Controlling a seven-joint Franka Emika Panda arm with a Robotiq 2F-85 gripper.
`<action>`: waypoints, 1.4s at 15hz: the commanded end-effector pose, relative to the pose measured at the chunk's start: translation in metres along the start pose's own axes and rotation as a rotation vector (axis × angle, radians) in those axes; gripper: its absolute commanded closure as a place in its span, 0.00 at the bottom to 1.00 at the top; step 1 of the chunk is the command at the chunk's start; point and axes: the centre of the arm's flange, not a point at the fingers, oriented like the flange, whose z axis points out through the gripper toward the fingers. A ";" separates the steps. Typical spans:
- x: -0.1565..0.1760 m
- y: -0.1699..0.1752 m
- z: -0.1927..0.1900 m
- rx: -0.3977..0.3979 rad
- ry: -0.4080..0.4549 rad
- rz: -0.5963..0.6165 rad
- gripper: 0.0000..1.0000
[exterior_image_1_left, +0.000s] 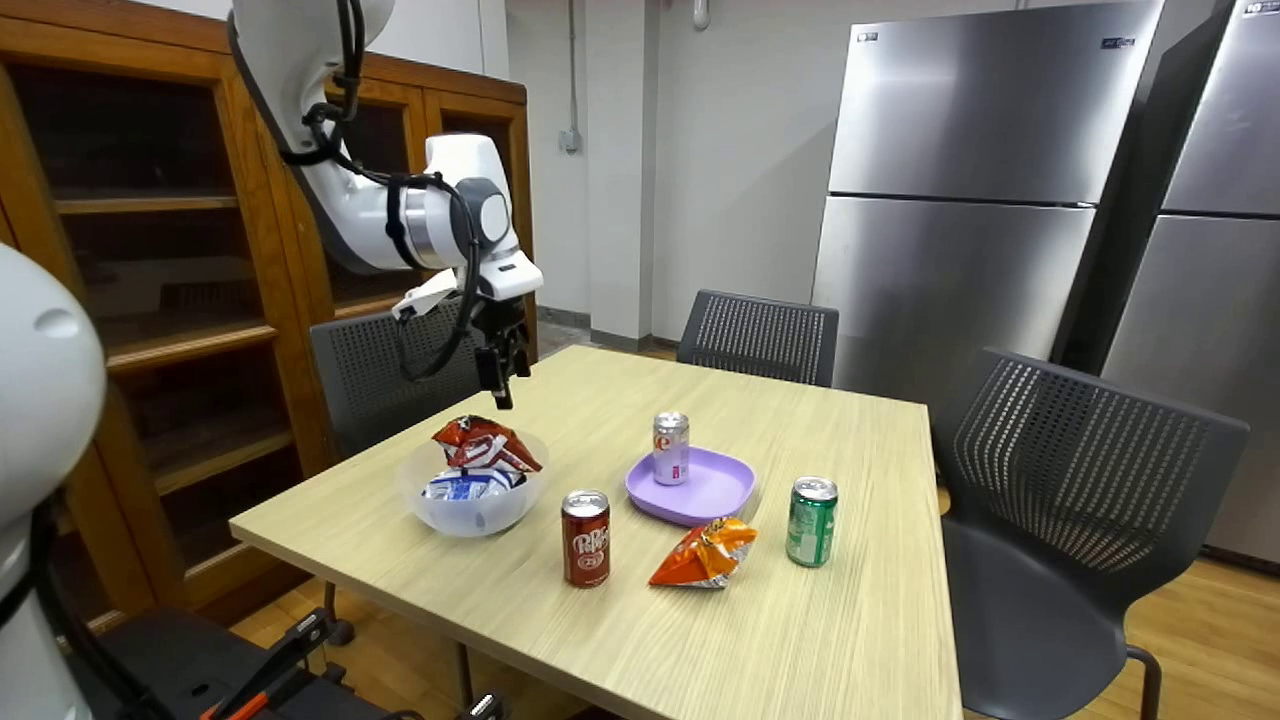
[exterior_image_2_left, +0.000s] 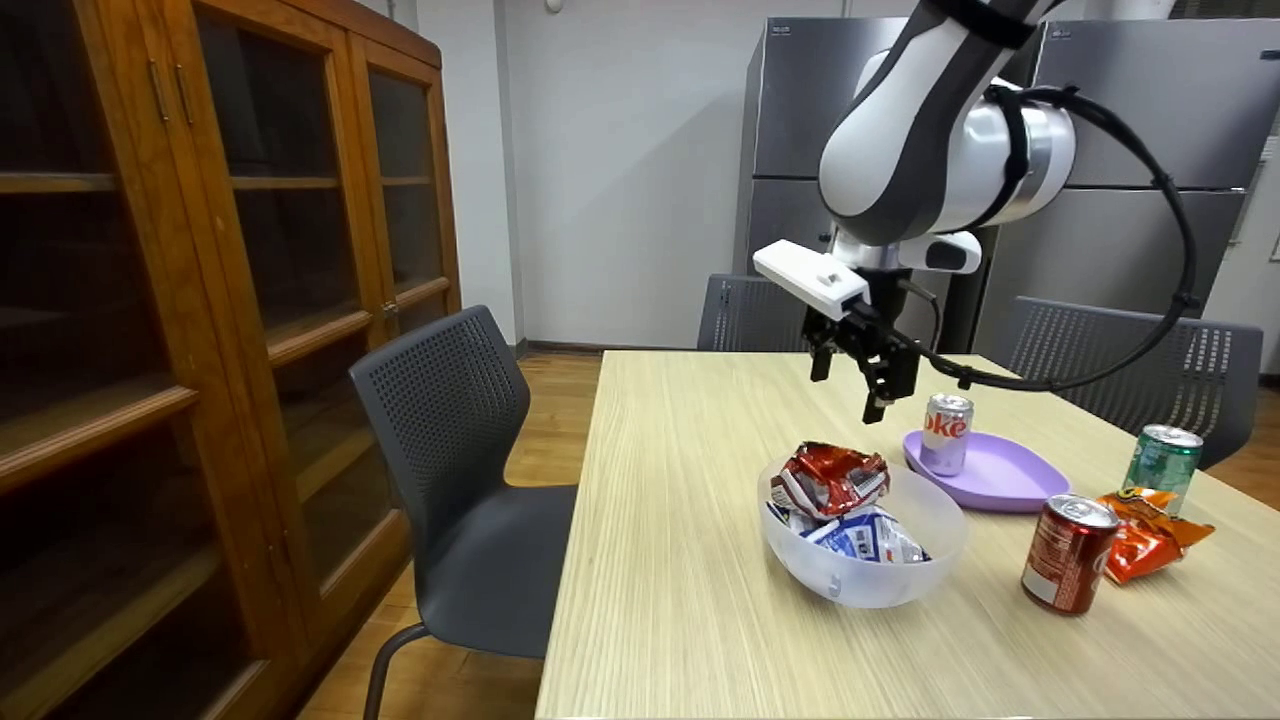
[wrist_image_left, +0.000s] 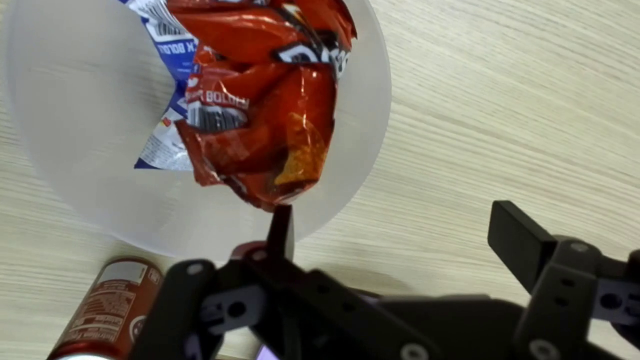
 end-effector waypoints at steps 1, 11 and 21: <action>0.027 0.015 -0.026 0.034 0.009 0.028 0.00; 0.114 0.050 -0.046 0.046 0.026 0.028 0.00; 0.148 0.119 -0.027 -0.020 -0.044 -0.017 0.00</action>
